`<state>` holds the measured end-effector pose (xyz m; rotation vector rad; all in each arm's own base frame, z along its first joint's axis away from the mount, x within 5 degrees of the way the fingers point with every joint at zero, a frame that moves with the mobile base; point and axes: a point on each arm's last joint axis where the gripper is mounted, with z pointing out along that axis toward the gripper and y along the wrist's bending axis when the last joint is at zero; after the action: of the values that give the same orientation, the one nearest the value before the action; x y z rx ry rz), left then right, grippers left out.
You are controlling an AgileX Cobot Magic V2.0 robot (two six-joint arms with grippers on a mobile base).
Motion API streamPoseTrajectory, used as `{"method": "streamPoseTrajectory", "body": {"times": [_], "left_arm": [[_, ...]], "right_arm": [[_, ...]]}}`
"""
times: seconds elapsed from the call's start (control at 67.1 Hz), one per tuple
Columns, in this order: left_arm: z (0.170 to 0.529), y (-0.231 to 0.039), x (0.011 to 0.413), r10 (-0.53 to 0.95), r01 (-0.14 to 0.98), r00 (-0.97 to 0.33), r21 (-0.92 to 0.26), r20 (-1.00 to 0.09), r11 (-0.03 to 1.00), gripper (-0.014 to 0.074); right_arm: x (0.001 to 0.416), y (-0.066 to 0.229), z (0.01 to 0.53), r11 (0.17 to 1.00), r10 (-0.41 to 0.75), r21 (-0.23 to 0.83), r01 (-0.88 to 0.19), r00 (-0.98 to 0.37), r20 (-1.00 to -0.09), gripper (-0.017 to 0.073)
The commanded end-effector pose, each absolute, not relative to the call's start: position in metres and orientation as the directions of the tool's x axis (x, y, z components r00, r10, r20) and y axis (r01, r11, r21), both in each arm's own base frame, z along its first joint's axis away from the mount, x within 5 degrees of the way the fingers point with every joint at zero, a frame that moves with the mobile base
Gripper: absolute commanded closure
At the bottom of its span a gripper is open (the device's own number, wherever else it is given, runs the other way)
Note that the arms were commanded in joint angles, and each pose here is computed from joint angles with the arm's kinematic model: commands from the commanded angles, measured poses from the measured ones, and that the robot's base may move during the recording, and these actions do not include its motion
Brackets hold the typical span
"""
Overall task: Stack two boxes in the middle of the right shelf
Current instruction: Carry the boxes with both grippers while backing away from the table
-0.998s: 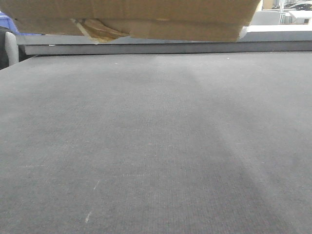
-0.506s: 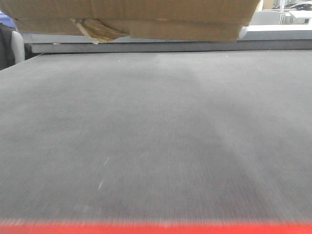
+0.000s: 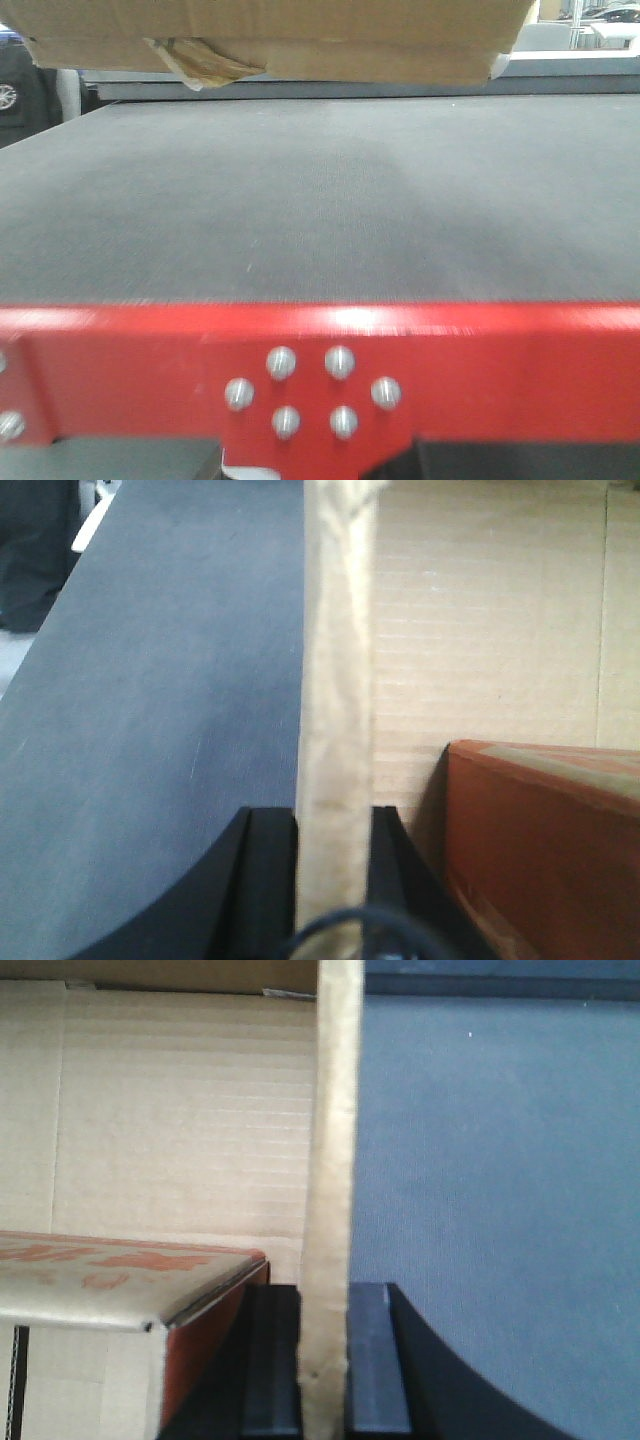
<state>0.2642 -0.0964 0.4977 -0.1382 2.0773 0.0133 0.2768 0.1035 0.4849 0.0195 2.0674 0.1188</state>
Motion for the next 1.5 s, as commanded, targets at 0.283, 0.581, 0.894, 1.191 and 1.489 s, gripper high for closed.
{"method": "streamPoseTrajectory", "body": {"times": [0.283,0.581,0.894,1.191,1.489], "left_arm": [[0.5087,-0.0912,0.2593,-0.088,-0.108,-0.427,-0.046,-0.9,0.993,0.0705],[0.5087,-0.0912,0.2593,-0.088,-0.108,-0.427,-0.046,-0.9,0.993,0.0705],[0.5089,-0.0909,0.2593,-0.086,-0.11,-0.425,-0.043,-0.901,0.993,0.0705],[0.5097,-0.0895,0.2596,-0.076,-0.12,-0.417,-0.028,-0.906,0.992,0.0705],[0.5106,-0.0881,0.2598,-0.066,-0.129,-0.408,-0.014,-0.91,0.992,0.0705]], "right_arm": [[0.2726,0.0976,0.499,0.996,0.055,0.076,-0.036,-0.399,-0.915,0.0728],[0.2726,0.0976,0.499,0.996,0.055,0.076,-0.036,-0.399,-0.915,0.0728],[0.2726,0.0976,0.499,0.996,0.055,0.076,-0.036,-0.399,-0.915,0.0728],[0.2726,0.0976,0.499,0.996,0.055,0.076,-0.036,-0.399,-0.915,0.0728],[0.2725,0.0978,0.4989,0.996,0.057,0.079,-0.037,-0.401,-0.914,0.0728]]}}
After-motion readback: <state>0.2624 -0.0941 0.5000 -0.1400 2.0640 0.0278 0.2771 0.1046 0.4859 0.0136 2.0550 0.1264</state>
